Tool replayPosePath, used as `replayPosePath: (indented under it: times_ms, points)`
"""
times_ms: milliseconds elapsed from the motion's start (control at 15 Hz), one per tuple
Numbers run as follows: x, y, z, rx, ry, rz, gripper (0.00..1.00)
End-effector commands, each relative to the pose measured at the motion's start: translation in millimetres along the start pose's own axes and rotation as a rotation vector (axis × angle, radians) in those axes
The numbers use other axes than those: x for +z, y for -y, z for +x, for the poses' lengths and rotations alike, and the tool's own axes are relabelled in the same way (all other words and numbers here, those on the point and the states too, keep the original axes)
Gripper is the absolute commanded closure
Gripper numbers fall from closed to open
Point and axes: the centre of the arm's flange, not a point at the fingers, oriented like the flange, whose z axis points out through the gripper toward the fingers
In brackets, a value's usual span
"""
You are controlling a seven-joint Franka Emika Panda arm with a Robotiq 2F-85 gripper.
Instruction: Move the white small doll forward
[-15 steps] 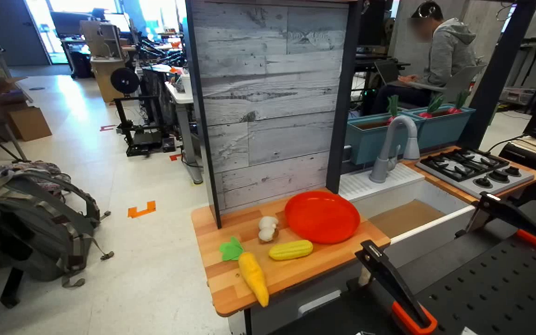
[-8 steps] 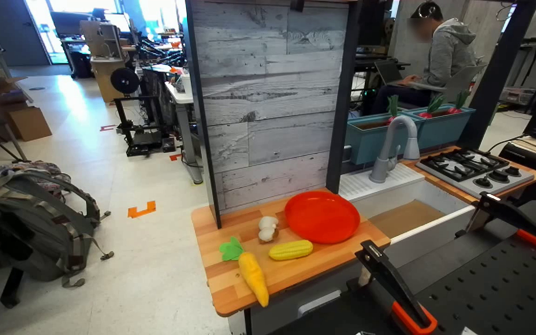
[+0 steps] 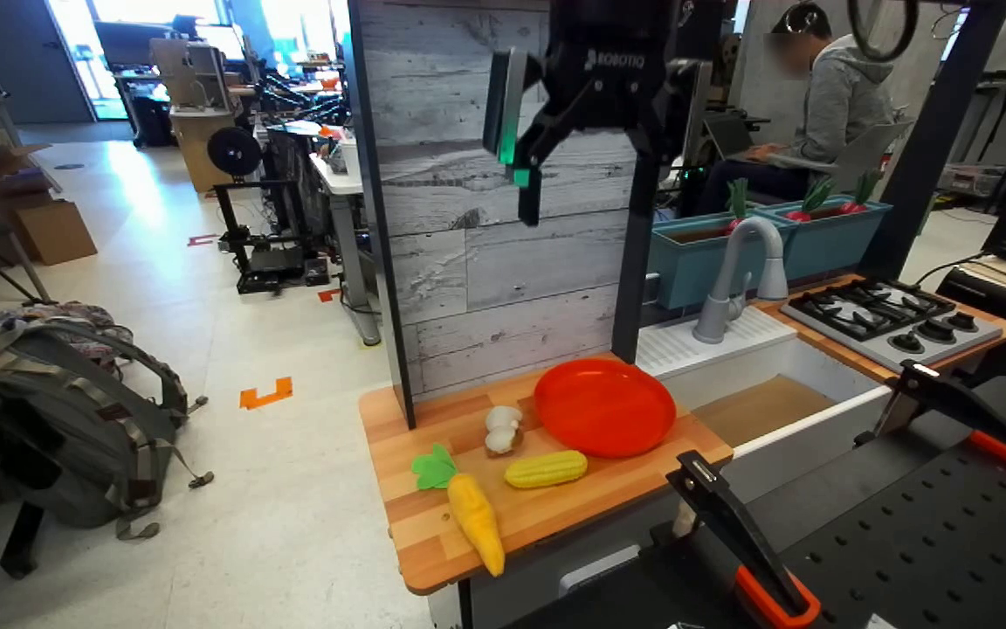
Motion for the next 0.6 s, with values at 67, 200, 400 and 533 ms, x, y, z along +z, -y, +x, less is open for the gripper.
replayPosePath:
  times_ms: [67, 200, 400, 533]
  points:
    - [70, 18, 26, 0.081, -0.025, -0.008, 0.00]
    - [95, 18, 35, 0.135, -0.056, 0.021, 0.00]
    - [127, 16, 50, 0.180, -0.064, 0.044, 0.00]
    - [148, 16, 60, 0.204, -0.061, 0.050, 0.00]
